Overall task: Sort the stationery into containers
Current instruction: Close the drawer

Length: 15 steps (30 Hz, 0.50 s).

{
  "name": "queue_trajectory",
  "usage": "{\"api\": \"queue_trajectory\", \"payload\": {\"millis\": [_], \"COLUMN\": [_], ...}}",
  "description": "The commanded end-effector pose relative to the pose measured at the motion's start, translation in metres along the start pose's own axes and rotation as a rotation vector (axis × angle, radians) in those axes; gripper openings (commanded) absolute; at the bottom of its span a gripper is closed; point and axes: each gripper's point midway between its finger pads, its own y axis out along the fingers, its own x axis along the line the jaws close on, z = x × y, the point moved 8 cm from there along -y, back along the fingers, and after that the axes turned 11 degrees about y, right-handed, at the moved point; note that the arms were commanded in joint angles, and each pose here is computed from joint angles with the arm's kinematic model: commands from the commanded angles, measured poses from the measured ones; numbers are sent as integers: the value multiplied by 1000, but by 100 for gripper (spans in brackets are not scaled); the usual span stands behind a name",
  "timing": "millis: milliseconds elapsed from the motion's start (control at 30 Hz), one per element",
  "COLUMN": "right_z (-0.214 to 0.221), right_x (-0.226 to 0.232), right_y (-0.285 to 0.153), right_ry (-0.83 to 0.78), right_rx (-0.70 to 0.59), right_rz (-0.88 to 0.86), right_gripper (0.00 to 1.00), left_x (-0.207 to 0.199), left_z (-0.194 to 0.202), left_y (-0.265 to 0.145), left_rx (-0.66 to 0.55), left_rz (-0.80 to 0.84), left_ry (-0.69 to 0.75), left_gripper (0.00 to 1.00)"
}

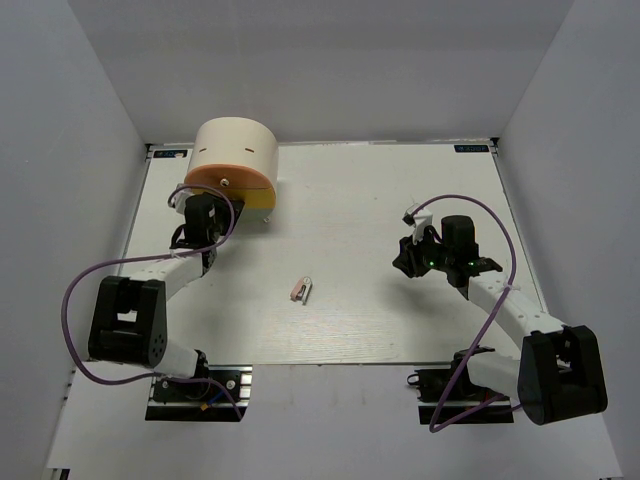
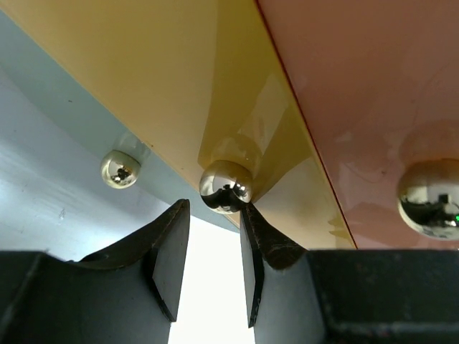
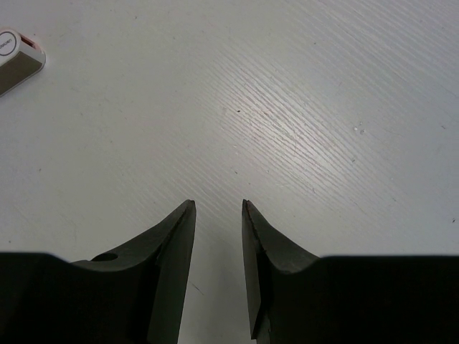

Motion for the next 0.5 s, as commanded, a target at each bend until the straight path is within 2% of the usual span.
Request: {"api": "queue_trajectory", "payload": {"millis": [0, 333, 467], "right_z": [-1, 1, 2], "right_x": [-3, -3, -3], "right_y": [1, 2, 2], "right_ry": [-17, -15, -21], "right_rx": [-5, -1, 0], "right_rz": [7, 9, 11], "right_gripper": [38, 38, 38], "left_x": [-22, -24, 3], "left_z": [-21, -22, -1], "left_y": [3, 4, -10], "left_rx": [-82, -73, -27], "left_rz": [68, 79, 18], "left_ry": [-37, -35, -21], "left_gripper": [44, 46, 48]}}
